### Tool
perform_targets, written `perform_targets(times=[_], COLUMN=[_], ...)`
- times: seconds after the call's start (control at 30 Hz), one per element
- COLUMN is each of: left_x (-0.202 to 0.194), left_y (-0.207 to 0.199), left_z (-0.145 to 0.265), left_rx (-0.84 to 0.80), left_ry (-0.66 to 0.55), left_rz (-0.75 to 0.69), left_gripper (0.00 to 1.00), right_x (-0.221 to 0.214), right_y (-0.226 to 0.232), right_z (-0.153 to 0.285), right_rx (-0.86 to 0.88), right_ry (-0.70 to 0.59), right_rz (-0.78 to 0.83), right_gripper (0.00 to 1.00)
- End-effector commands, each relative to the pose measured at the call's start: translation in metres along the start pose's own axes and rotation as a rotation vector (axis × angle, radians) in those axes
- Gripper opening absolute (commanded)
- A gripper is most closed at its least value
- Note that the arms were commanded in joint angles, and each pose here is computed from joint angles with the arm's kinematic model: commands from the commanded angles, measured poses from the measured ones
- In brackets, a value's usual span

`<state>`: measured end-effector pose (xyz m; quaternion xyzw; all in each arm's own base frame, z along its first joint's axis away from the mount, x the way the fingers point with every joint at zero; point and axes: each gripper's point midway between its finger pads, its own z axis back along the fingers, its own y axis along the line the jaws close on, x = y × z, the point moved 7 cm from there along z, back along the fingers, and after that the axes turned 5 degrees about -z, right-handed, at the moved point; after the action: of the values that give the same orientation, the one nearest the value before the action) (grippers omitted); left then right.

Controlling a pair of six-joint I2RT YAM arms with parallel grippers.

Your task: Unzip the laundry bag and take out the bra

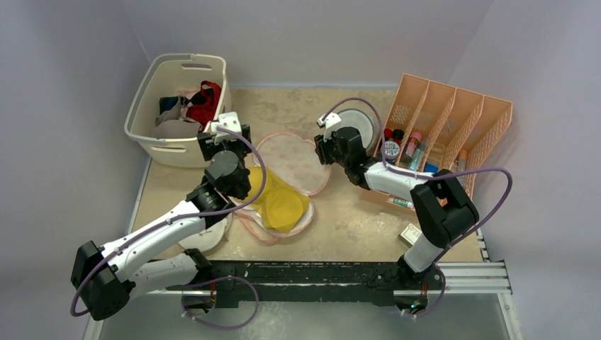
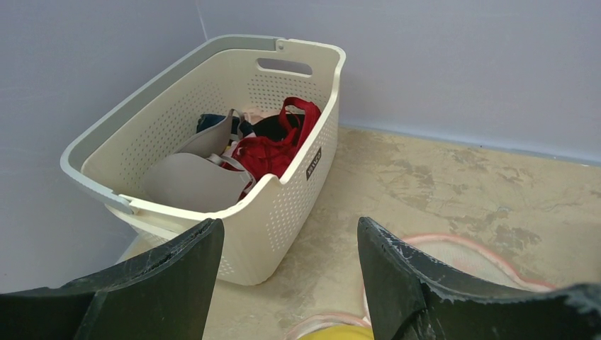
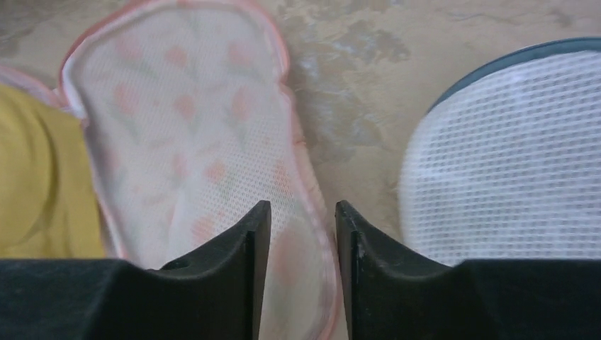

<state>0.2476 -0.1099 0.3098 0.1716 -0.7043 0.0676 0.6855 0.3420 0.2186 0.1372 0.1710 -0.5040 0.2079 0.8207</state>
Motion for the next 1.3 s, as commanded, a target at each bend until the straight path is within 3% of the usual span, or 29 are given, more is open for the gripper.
perform_targets(times=[0.0, 0.17, 0.4, 0.53, 0.63, 0.8, 0.9, 1.07, 1.27], left_x=[0.014, 0.011, 0.01, 0.009, 0.008, 0.004, -0.001, 0.003, -0.02], left_y=[-0.004, -0.008, -0.012, -0.013, -0.018, -0.036, -0.048, -0.065, -0.072], left_z=[-0.004, -0.006, -0.008, -0.007, -0.008, -0.007, -0.007, 0.0, 0.017], left_rx=[-0.006, -0.014, -0.024, -0.033, -0.057, -0.207, -0.273, -0.374, -0.429], left_ry=[-0.018, -0.01, -0.001, 0.0, 0.003, 0.003, 0.008, 0.057, 0.247], left_rz=[0.054, 0.037, 0.018, 0.009, 0.003, -0.035, -0.054, 0.053, 0.226], left_gripper=[0.68, 0.69, 0.69, 0.7, 0.72, 0.72, 0.72, 0.71, 0.71], right_x=[0.03, 0.036, 0.018, 0.003, -0.011, -0.039, -0.041, -0.048, -0.058], right_y=[-0.015, -0.012, 0.028, 0.043, 0.053, 0.05, 0.038, 0.007, -0.025], right_z=[0.01, 0.026, 0.033, 0.021, 0.007, -0.027, -0.033, -0.035, -0.038], right_rx=[-0.162, -0.134, 0.258, 0.413, 0.496, 0.47, 0.378, 0.219, 0.137], right_ry=[-0.08, -0.13, -0.225, -0.21, -0.112, 0.058, 0.082, 0.113, 0.144], right_rz=[-0.006, 0.019, 0.036, 0.004, -0.058, -0.171, -0.186, -0.243, -0.329], right_gripper=[0.5, 0.63, 0.73, 0.74, 0.74, 0.73, 0.73, 0.75, 0.75])
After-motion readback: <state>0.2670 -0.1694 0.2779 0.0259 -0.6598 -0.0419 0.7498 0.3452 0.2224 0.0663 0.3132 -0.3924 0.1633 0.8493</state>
